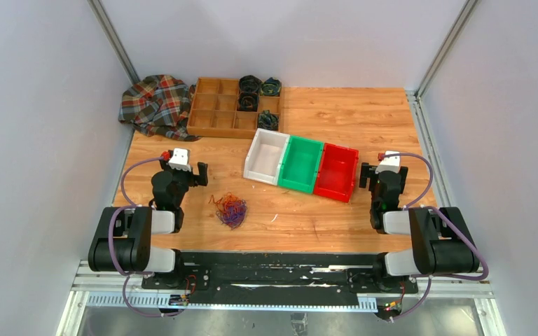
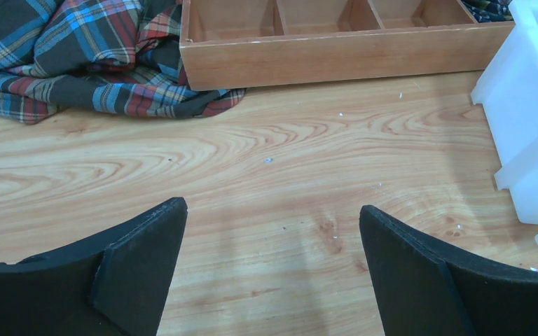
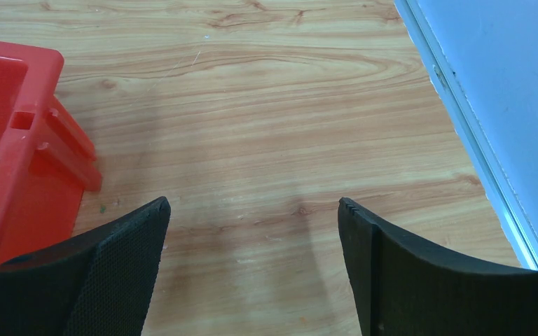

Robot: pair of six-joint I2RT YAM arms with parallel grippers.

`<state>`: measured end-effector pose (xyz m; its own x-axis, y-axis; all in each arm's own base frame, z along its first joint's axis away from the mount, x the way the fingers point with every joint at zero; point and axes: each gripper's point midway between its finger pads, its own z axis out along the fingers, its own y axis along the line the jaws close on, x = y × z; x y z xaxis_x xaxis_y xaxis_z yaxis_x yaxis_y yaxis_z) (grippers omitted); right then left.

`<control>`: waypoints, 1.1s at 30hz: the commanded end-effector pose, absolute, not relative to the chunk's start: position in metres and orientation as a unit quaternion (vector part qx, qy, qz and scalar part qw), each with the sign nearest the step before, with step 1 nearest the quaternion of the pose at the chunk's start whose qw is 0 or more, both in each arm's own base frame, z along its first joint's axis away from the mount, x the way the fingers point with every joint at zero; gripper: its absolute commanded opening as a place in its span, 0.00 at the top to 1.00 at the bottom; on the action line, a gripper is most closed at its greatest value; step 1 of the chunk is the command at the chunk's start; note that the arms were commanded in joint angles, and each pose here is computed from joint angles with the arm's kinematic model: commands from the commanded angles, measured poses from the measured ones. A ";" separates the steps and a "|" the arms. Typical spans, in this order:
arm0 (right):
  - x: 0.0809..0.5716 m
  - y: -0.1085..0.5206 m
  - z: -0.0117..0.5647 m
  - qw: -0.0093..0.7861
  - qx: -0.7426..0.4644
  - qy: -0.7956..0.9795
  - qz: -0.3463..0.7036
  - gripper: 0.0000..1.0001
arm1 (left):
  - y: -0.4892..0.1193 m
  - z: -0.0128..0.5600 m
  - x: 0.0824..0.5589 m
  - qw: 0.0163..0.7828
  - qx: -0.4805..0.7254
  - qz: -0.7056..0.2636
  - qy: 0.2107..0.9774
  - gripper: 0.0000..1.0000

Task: Untangle the cables

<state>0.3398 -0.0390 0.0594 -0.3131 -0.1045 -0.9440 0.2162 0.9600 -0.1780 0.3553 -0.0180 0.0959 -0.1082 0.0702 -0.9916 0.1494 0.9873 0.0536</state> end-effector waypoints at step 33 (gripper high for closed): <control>0.308 0.005 0.165 0.550 0.243 0.796 0.075 0.11 | -0.085 0.165 0.314 0.488 0.215 -0.202 0.822 0.02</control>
